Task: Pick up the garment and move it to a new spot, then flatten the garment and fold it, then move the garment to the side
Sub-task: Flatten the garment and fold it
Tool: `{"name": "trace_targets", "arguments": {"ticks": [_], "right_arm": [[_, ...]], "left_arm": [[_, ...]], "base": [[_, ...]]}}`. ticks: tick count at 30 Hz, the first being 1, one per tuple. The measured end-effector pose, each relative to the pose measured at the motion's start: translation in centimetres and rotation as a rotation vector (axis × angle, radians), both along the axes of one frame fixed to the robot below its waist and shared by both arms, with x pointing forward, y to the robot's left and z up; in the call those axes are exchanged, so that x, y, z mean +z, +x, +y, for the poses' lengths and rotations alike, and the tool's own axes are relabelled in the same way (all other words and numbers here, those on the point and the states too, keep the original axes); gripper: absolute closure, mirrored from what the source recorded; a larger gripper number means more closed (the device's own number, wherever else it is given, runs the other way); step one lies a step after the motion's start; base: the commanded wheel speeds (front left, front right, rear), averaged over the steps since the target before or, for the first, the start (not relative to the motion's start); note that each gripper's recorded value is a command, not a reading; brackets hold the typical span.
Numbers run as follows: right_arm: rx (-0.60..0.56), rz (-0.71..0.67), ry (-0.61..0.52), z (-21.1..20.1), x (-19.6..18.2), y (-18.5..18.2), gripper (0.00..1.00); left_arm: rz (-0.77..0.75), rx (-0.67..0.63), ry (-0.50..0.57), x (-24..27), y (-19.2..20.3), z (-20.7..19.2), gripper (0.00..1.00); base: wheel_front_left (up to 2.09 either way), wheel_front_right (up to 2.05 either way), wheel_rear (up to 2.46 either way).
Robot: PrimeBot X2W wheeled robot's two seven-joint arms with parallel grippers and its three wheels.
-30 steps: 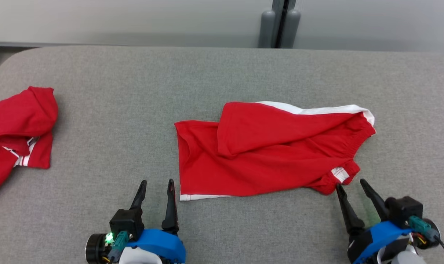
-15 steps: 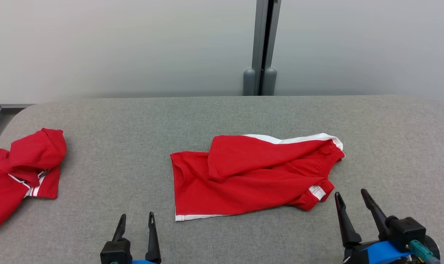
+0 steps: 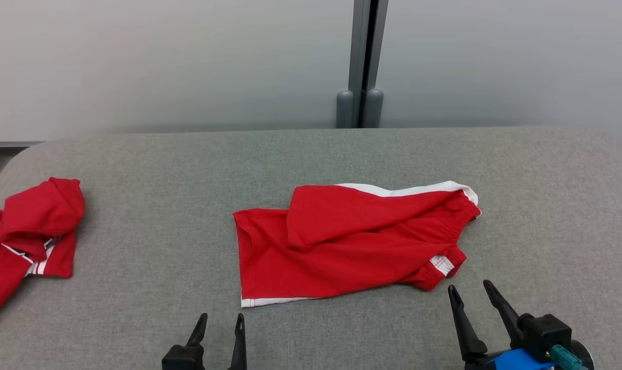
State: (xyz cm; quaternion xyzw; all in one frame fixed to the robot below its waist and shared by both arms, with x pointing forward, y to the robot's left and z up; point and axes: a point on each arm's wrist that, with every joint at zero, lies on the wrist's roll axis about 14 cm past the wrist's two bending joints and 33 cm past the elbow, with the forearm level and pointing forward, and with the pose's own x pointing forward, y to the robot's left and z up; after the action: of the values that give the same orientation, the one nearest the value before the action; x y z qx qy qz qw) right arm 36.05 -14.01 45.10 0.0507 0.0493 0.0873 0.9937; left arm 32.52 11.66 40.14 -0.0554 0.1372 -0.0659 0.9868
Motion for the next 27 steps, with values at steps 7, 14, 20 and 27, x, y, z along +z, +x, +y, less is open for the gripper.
{"name": "trace_targets", "arguments": {"ticks": [7, 14, 20, 27], "right_arm": [[-0.007, 0.044, 0.000, -0.5, -1.5, 1.0, 0.00], [-0.024, 0.065, -0.012, -1.6, -2.2, 1.5, 0.00], [-0.030, 0.073, -0.017, -2.0, -2.5, 1.6, 0.00], [-0.025, 0.073, -0.014, -1.9, -2.5, 1.8, 0.00]], "left_arm": [[0.084, -0.089, -0.056, -2.1, 1.4, -2.7, 0.00], [0.152, -0.081, -0.084, -3.9, 2.2, -3.1, 0.00], [0.169, -0.084, -0.092, -4.4, 2.4, -3.3, 0.00], [0.165, -0.085, -0.094, -4.3, 2.7, -3.3, 1.00]], "base": [[0.00, 0.00, 0.00], [0.00, 0.00, 0.00], [0.00, 0.00, 0.00], [0.00, 0.00, 0.00]]}}
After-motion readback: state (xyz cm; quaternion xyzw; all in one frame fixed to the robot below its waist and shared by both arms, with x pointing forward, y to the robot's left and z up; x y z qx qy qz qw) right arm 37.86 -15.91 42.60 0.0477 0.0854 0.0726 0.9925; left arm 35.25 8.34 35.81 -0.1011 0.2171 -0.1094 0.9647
